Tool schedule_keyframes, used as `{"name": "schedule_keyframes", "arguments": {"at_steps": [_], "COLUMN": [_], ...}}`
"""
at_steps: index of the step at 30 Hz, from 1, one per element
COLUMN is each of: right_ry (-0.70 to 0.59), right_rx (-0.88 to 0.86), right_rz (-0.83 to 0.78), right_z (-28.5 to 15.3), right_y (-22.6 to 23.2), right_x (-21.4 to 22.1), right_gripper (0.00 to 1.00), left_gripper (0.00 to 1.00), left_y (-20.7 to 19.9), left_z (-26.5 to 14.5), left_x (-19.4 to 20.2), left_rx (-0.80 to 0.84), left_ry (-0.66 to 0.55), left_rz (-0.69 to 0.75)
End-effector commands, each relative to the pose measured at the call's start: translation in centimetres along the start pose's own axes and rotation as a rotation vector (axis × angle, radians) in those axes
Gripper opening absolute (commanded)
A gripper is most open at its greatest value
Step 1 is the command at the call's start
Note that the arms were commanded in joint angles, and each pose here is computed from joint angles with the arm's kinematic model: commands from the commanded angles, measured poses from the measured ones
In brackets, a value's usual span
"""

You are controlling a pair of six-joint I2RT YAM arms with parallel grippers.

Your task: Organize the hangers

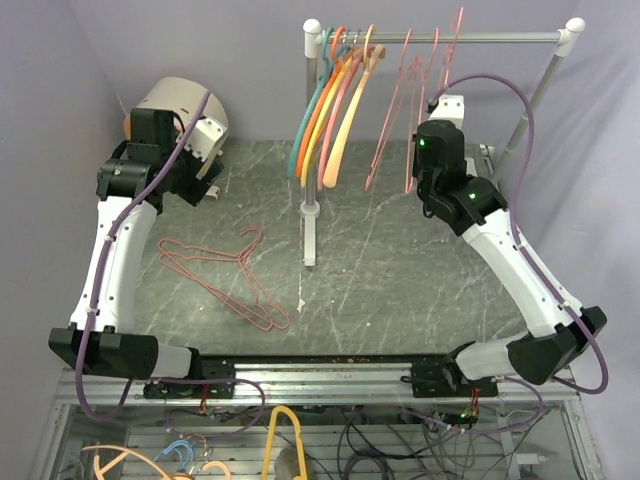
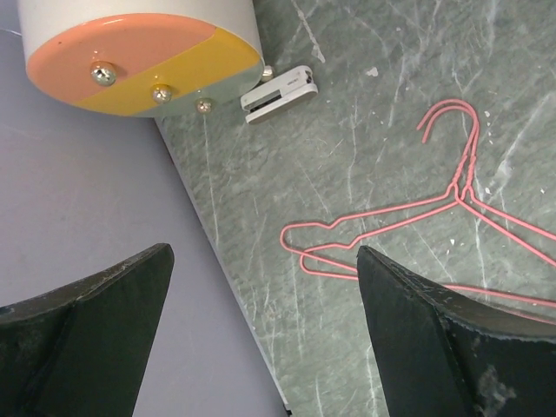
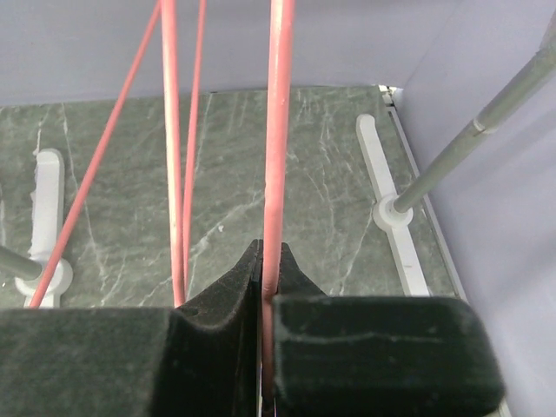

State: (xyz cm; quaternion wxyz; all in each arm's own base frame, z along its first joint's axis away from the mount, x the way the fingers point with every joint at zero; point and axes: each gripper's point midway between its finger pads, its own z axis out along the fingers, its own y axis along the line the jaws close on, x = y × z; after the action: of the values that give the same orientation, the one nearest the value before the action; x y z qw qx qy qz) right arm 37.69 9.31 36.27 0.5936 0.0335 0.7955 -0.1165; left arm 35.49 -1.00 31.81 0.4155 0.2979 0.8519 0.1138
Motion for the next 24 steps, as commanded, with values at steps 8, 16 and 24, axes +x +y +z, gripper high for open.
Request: {"name": "schedule_keyframes", "arguments": {"at_steps": [8, 16, 24], "right_ry": [0.000, 0.058, 0.091], "right_rx": [-0.040, -0.170, -0.363], "right_rz": [0.027, -0.014, -0.016], "right_z": [3.8, 5.1, 5.2], "right_y": [-2.0, 1.0, 4.6], "right_x": [-0.7, 0.6, 1.5], "right_gripper": [0.00, 0.00, 0.00], "left_gripper": [0.98, 0.98, 0.98], "left_y": [0.3, -0.9, -3.0], "left_z": [0.6, 1.6, 1.0], "left_x": [0.6, 2.5, 3.7], "left_rx": [0.071, 0.140, 0.219], "left_ry": [0.027, 0.102, 0.046], "left_rz": [0.067, 0.103, 0.214]}}
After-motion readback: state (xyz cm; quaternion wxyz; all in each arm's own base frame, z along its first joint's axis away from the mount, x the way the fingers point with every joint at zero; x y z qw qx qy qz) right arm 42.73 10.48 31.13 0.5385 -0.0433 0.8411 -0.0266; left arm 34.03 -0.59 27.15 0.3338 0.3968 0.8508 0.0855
